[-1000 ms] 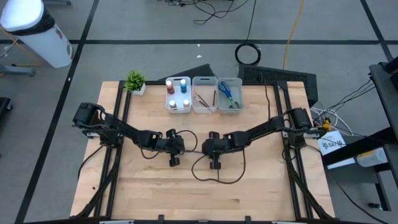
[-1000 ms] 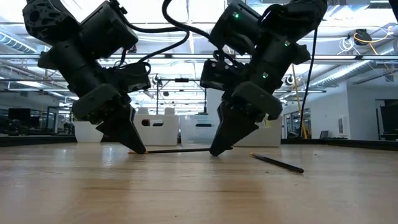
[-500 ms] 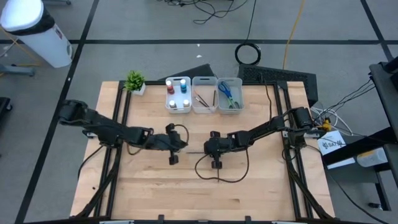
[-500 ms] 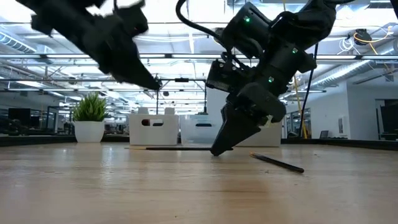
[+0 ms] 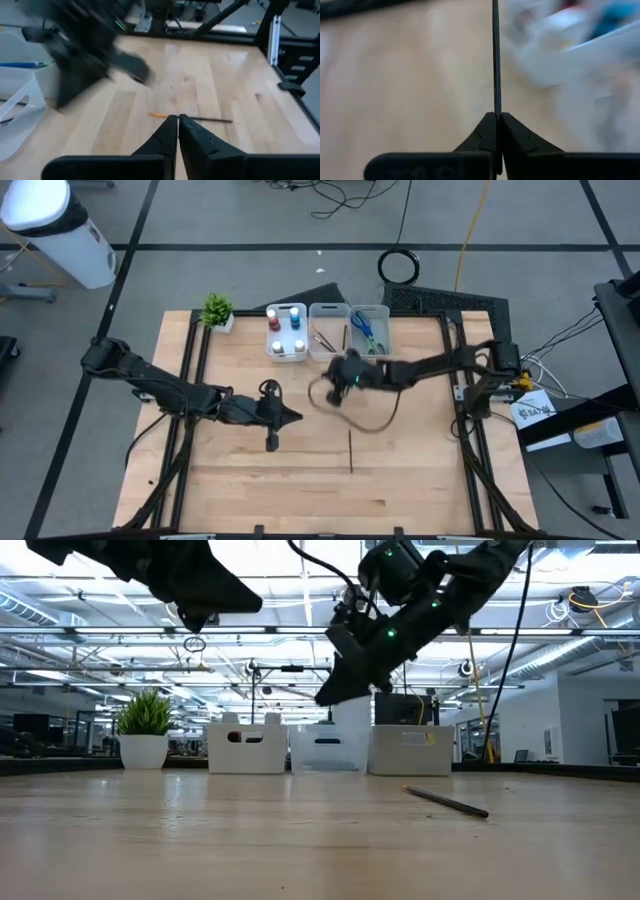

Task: Pick & Place Paint Supplies
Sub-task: Put the golden paint brush into the transparent bin

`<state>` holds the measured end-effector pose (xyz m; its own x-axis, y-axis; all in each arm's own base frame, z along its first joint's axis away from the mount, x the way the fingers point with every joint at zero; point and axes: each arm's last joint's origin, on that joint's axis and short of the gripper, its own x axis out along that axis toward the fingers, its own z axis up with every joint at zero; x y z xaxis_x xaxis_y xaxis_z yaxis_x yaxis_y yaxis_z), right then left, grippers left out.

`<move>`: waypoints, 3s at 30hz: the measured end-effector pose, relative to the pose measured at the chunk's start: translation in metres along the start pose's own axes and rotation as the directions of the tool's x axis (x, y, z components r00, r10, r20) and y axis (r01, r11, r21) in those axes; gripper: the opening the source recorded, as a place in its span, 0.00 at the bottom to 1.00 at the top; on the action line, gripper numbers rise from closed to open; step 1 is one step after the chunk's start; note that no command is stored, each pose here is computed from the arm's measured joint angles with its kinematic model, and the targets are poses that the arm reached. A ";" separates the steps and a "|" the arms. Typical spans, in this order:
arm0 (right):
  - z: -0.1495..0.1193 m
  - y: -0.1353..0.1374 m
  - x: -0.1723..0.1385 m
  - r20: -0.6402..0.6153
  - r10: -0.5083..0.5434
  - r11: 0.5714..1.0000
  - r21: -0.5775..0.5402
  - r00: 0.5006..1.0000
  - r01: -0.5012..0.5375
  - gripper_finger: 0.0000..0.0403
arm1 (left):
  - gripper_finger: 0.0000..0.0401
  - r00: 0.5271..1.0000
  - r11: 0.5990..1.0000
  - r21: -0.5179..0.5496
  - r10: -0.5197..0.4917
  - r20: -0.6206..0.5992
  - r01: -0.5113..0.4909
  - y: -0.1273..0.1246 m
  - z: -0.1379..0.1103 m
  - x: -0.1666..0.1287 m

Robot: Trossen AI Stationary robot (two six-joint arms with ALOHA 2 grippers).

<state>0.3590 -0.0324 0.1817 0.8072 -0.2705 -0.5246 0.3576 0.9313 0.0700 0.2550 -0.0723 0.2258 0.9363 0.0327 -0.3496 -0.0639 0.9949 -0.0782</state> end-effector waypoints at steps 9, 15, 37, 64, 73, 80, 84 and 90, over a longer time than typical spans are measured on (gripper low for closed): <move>0.019 -0.080 0.006 0.071 -0.299 0.945 0.163 0.952 0.285 0.00 | 0.08 1.000 0.999 0.037 0.008 -0.022 -0.008 0.001 -0.002 0.001; 0.003 -0.104 0.022 0.004 -0.356 0.916 0.198 0.934 0.349 0.00 | 0.08 0.999 0.999 0.034 0.017 -0.028 -0.016 0.003 -0.003 0.001; 0.018 -0.082 -0.002 -0.001 -0.146 0.975 0.169 0.989 0.144 0.38 | 0.08 0.999 0.999 0.037 0.020 -0.043 -0.018 0.003 -0.004 0.001; -0.116 0.139 -0.073 -0.192 0.465 0.856 -0.152 0.864 -0.495 0.10 | 0.08 0.998 0.998 0.021 0.063 -0.030 -0.063 0.005 -0.005 0.007; -0.136 0.133 -0.071 -0.374 0.421 0.879 -0.059 0.826 -0.474 0.02 | 0.08 0.994 0.995 0.006 0.096 -0.057 -0.096 0.013 -0.009 0.013; -0.143 0.126 -0.073 -0.448 0.332 0.918 -0.047 0.830 -0.393 0.01 | 0.08 0.994 0.995 -0.006 0.100 -0.052 -0.100 0.014 -0.008 0.013; -0.138 0.115 -0.065 -0.428 0.255 0.946 -0.074 0.867 -0.314 0.00 | 0.08 0.994 0.995 -0.008 0.099 -0.052 -0.100 0.014 -0.008 0.013; -0.128 0.086 -0.048 -0.417 0.130 0.984 -0.058 0.900 -0.169 0.00 | 0.08 0.994 0.995 -0.022 0.099 -0.052 -0.100 0.014 -0.008 0.013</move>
<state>0.2913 0.0921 0.1040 0.5768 -0.0209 -0.8166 0.1880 0.9762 0.1079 0.2635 -0.0586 0.2123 0.9061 0.1257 -0.4040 -0.1648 0.9843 -0.0634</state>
